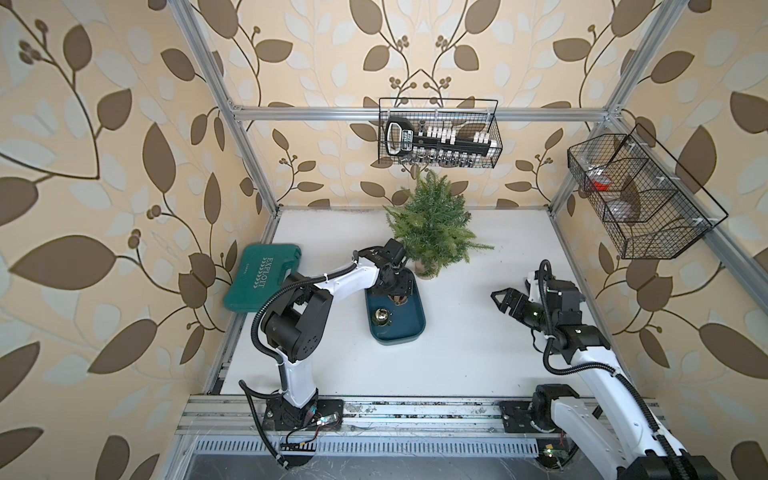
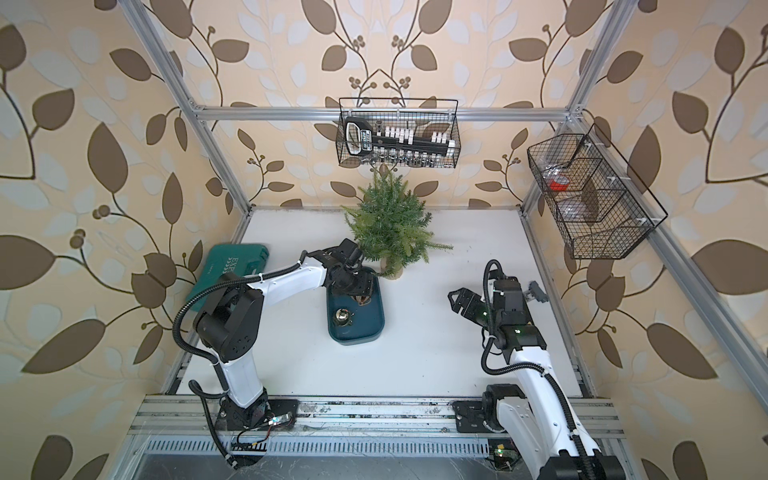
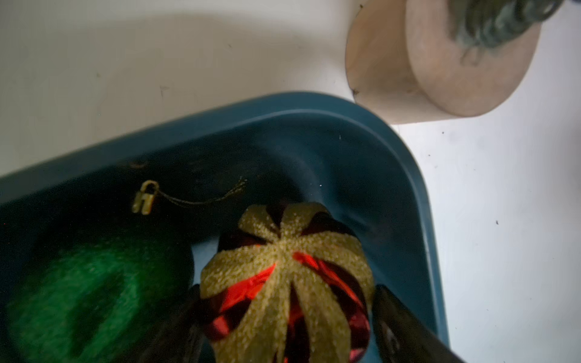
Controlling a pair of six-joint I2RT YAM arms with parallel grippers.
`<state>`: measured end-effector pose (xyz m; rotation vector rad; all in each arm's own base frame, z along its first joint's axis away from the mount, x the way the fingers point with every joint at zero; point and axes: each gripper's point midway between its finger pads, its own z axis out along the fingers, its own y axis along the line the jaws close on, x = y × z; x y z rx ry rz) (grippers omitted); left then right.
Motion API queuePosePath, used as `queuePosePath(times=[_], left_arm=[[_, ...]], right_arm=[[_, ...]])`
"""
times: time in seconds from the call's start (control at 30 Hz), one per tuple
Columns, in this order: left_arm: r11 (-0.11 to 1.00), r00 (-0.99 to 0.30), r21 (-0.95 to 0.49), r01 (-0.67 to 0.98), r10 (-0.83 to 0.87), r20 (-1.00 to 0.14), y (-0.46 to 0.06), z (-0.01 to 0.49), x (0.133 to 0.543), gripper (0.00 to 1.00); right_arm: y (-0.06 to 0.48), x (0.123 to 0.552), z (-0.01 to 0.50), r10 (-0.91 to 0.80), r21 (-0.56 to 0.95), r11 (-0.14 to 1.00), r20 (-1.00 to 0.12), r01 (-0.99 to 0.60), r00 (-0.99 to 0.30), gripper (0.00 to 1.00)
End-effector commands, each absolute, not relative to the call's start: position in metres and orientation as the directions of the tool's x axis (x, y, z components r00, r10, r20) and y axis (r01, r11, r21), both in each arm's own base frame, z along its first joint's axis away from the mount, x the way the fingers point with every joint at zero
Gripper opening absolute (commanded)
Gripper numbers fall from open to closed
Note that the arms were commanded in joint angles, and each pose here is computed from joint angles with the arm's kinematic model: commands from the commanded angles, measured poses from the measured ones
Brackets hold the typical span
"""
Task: Decorate the small christmas tree with ornaments
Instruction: Pick up an ornament from the container.
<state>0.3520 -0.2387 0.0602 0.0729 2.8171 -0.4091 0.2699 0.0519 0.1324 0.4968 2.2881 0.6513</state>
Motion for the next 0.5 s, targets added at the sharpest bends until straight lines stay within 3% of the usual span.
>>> queuePosePath(times=[0.0, 0.2, 0.47], left_arm=[[0.958, -0.944, -0.267, 0.105, 0.012, -0.329, -0.246, 0.068, 0.362, 0.83], [0.956, -0.946, -0.276, 0.100, 0.006, -0.324, -0.246, 0.069, 0.360, 0.71], [0.929, -0.930, -0.357, 0.098, -0.043, -0.366, -0.235, 0.117, 0.331, 0.67]], right_arm=[[0.052, 0.266, 0.126, 0.504, 0.569, 0.806, -0.511, 0.165, -0.696, 0.90], [0.052, 0.265, 0.125, 0.505, 0.567, 0.806, -0.510, 0.170, -0.696, 0.90], [0.065, 0.261, 0.132, 0.475, 0.601, 0.794, -0.519, 0.093, -0.710, 0.85]])
